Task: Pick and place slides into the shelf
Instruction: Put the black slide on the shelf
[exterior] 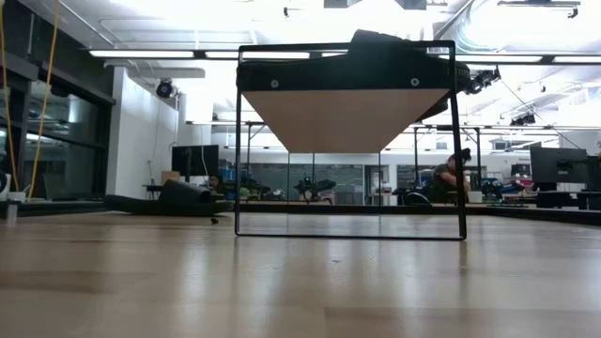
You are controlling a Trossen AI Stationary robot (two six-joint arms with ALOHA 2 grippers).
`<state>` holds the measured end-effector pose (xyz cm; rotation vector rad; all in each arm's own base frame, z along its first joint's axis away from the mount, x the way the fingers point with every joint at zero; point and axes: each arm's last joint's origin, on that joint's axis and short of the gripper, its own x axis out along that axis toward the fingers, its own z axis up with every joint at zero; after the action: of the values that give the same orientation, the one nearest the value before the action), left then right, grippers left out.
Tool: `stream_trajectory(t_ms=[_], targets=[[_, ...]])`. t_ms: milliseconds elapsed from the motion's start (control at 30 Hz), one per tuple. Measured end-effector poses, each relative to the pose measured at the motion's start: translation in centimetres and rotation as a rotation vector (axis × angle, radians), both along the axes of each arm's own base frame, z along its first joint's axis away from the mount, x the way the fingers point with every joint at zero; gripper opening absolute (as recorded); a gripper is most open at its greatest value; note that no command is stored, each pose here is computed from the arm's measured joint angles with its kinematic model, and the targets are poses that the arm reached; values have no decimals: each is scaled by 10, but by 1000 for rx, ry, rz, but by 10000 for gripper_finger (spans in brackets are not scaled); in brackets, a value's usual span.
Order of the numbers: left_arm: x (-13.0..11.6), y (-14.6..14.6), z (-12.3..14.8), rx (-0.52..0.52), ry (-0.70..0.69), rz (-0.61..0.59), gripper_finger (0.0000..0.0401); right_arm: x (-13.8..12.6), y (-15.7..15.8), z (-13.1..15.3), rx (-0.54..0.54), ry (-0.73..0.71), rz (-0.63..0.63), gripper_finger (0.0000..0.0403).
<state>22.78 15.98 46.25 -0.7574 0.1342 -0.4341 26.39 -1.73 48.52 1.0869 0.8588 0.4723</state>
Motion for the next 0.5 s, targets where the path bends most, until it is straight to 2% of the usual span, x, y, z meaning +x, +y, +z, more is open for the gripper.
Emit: stream_trajectory(t_ms=[233, 500], targets=[[6, -9, 0, -9, 5, -47, 216, 14, 5, -9, 4, 32, 27, 35], [11, -17, 0, -20, 11, -79, 216, 16, 4, -11, 6, 43, 27, 35]])
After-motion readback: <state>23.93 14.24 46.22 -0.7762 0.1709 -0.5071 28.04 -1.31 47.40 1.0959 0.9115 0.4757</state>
